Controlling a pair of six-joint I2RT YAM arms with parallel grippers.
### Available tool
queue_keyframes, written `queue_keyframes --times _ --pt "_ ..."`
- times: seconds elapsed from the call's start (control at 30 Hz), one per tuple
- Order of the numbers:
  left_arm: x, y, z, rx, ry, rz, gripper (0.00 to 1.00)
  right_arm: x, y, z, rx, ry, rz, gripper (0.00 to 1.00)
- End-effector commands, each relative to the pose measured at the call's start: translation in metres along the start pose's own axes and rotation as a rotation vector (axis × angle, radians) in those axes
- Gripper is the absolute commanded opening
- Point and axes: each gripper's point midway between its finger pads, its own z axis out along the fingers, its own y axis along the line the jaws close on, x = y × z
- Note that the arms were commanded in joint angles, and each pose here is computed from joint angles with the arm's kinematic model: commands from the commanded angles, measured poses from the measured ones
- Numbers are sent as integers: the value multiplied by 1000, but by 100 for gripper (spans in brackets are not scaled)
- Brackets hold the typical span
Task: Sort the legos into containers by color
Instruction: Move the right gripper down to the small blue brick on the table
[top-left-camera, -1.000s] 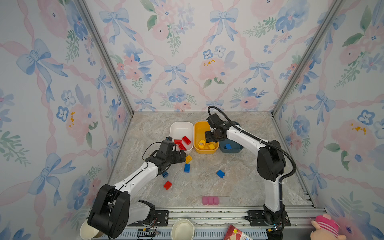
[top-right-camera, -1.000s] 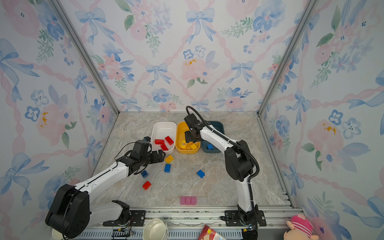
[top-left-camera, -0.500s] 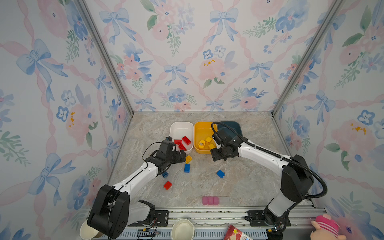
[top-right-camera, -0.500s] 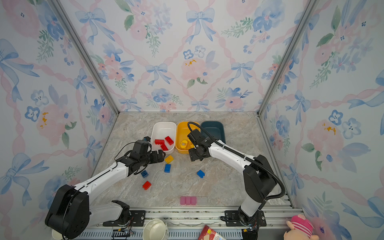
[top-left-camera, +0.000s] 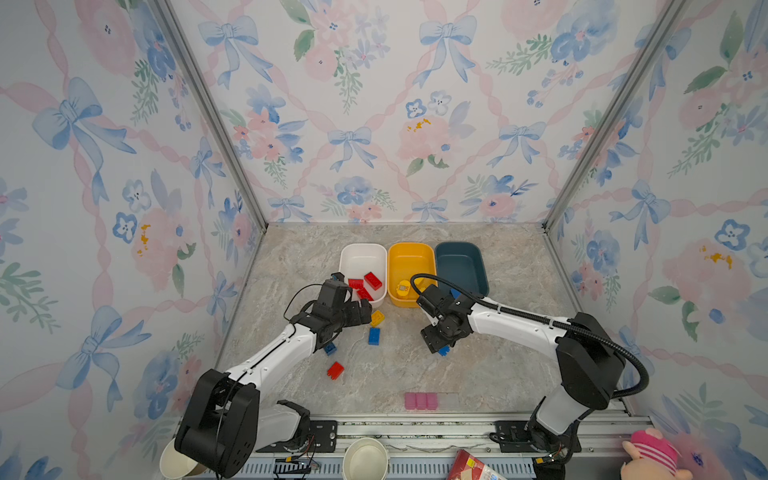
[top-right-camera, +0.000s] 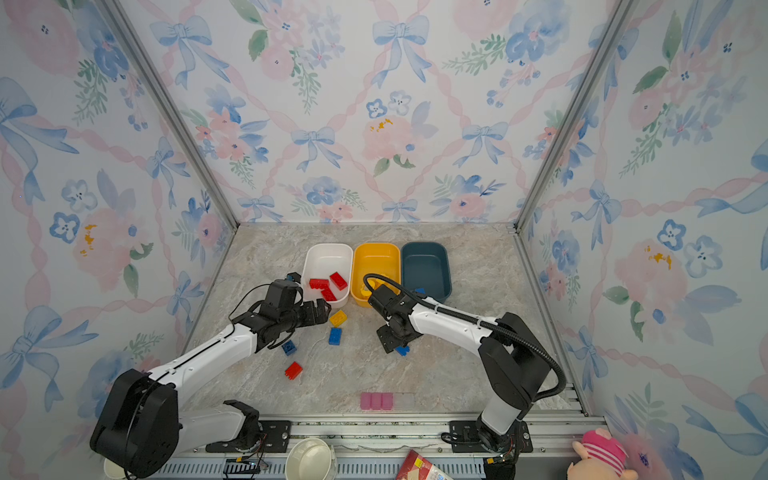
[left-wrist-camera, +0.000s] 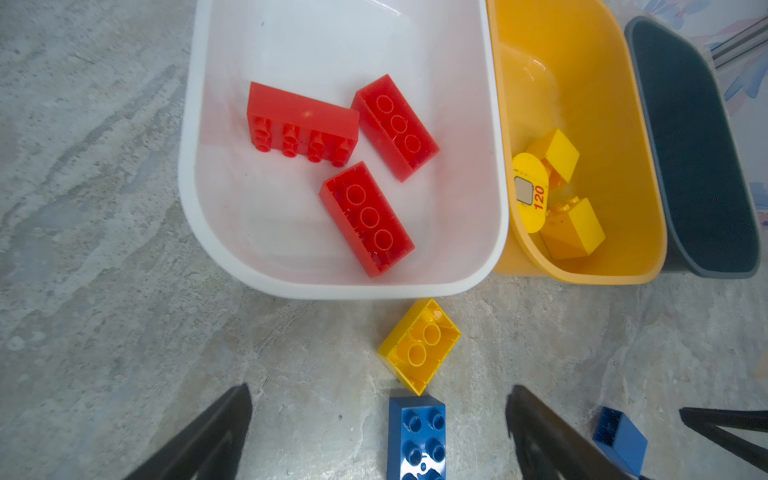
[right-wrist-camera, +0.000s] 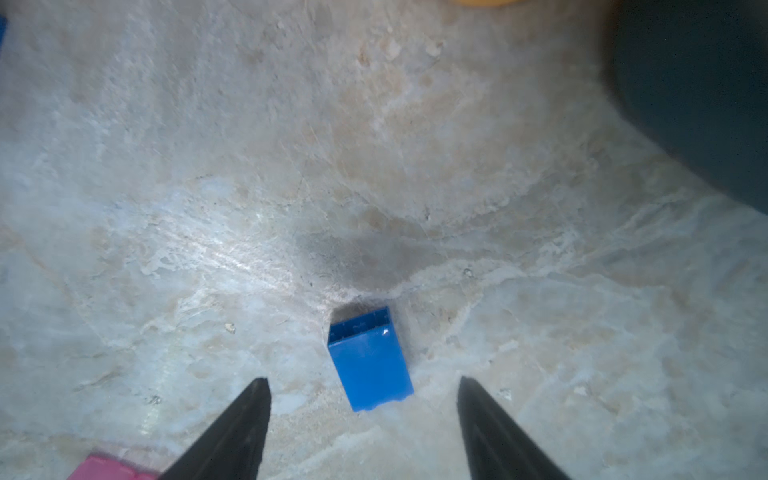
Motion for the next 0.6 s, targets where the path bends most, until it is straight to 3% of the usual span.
queue_keyframes --times 0.0,0.3,0.57 --pt "-5 -3 -6 9 -26 -4 98 15 1 17 13 64 -30 74" --pt "-3 -3 -7 9 -25 -5 98 21 1 31 25 112 -37 72" --pt "-3 -3 -7 7 -25 -4 98 24 1 38 31 129 -35 62"
